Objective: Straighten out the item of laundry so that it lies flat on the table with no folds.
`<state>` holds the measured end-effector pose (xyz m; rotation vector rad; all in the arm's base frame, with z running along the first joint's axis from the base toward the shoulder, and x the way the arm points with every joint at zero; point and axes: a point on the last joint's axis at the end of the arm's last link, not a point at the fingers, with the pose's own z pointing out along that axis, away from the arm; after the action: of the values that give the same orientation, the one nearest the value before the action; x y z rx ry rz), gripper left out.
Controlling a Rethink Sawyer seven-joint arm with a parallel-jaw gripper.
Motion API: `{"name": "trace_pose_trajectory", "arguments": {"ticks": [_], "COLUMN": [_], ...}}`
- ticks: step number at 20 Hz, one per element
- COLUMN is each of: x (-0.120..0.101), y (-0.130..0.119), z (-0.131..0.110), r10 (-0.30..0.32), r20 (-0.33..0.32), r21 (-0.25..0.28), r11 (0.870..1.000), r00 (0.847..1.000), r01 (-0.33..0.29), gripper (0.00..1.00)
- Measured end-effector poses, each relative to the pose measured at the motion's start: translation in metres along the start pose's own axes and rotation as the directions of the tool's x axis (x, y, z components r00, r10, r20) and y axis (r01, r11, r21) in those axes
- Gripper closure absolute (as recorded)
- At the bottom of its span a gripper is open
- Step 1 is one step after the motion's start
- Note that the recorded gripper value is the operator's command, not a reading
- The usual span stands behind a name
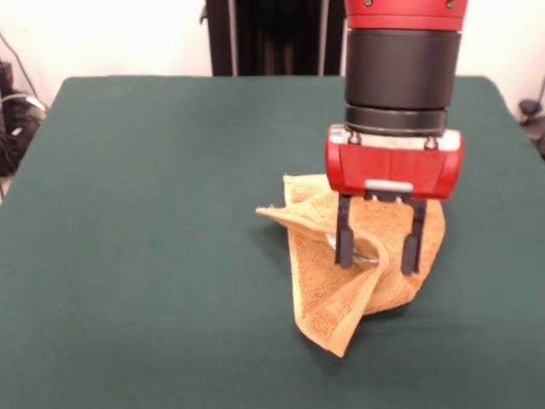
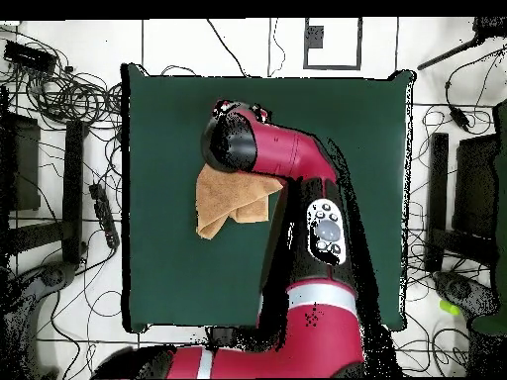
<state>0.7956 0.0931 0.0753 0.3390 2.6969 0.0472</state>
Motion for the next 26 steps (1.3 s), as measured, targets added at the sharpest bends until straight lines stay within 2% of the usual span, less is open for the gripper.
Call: {"name": "trace_pose_trajectory", "arguments": {"ticks": [3,9,12,16,19,22,26], "x": [-0.029,-0.047,-0.043,-0.023,-0.013,-0.012,-0.023], "y": [0.011,0.027,0.033,0.035,0.031,0.025,0.014], "z": [0.01,0.034,0.044,0.056,0.051,0.043,0.02], "r10": [0.018,0.03,0.021,0.011,0.027,0.043,0.072], "r20": [0.018,0.048,0.048,0.013,-0.02,-0.033,-0.035], "r21": [-0.022,-0.048,-0.051,-0.052,-0.062,-0.068,-0.083], "r11": [1.0,0.998,0.999,0.999,0.998,0.997,0.994], "r00": [1.0,0.998,0.999,1.0,0.999,0.999,0.997], "r01": [-0.018,-0.028,-0.019,-0.01,-0.028,-0.045,-0.075], "gripper": [0.0,0.0,0.0,0.0,0.0,0.0,0.0]}}
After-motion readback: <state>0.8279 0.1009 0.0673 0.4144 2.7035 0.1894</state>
